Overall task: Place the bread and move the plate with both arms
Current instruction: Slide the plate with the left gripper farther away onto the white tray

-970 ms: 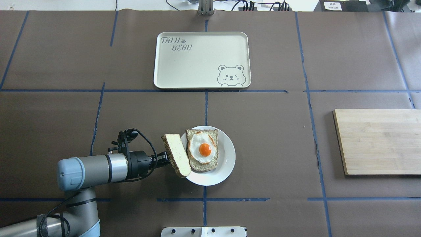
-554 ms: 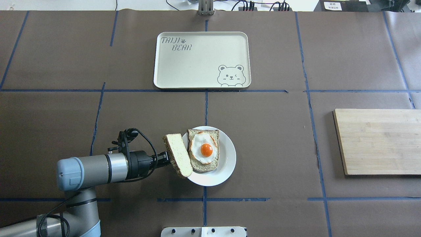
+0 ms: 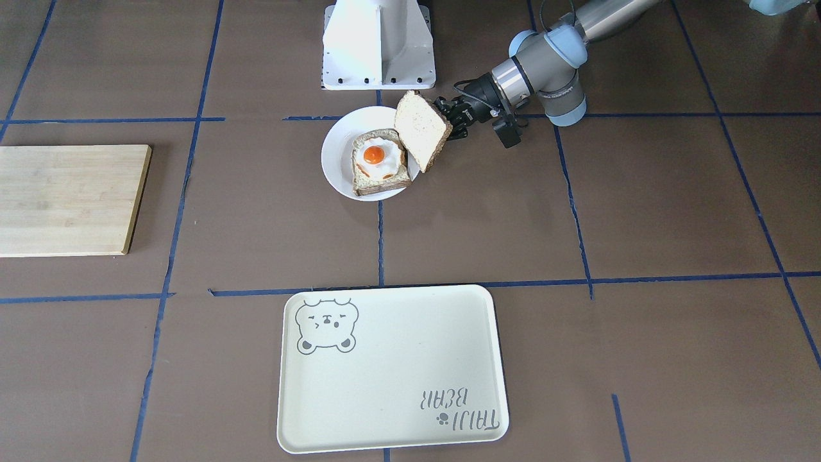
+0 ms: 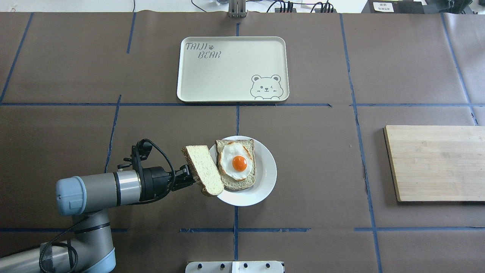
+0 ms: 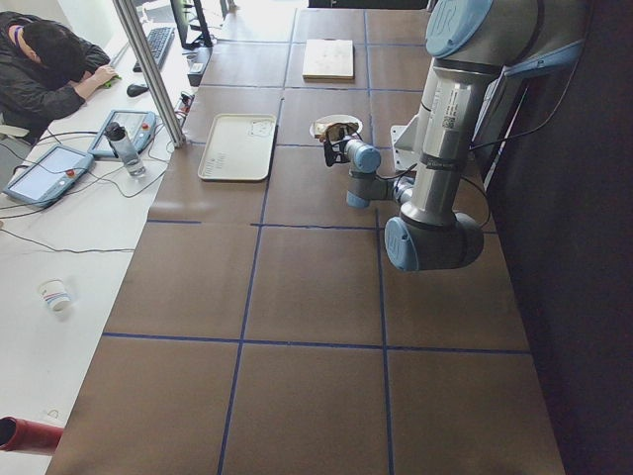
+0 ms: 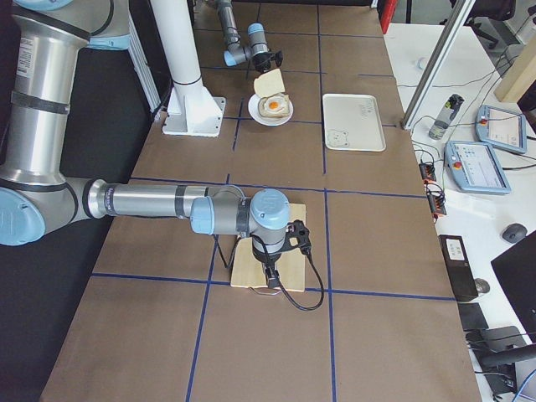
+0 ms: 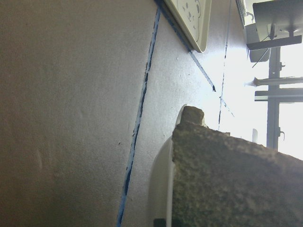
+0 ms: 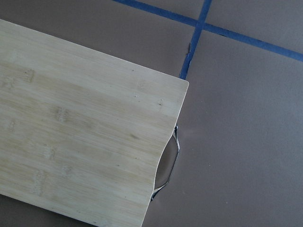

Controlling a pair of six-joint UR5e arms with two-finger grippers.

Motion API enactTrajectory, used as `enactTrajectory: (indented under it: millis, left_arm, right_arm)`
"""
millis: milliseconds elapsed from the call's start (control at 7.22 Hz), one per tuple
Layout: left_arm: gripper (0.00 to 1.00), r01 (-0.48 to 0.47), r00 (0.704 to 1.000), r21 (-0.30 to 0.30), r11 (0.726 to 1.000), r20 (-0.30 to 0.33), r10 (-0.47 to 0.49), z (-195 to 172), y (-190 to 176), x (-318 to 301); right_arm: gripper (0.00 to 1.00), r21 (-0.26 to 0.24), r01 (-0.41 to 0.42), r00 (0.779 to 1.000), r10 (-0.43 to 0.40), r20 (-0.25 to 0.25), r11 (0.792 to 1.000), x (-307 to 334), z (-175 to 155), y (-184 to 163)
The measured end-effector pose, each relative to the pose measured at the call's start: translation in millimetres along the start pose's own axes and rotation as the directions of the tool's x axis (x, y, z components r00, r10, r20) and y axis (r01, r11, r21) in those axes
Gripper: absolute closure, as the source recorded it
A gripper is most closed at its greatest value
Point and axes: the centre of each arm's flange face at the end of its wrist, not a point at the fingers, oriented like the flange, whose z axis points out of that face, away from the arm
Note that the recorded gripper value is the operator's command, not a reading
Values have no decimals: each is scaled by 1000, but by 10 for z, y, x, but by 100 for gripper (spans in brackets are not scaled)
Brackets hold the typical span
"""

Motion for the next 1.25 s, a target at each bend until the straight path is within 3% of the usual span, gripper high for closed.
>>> enactTrajectory:
  millis: [554, 1247]
  left_arm:
    - [100, -5, 1000, 92, 996, -26, 7, -172, -1075, 361]
    - [100, -1, 998, 179, 984, 67, -11, 226, -2540, 608]
  right_arm:
    - [0, 4, -6, 1000, 6, -2, 1000, -13, -19, -20]
    - [0, 4, -7, 1000, 7, -3, 1000, -2, -16, -42]
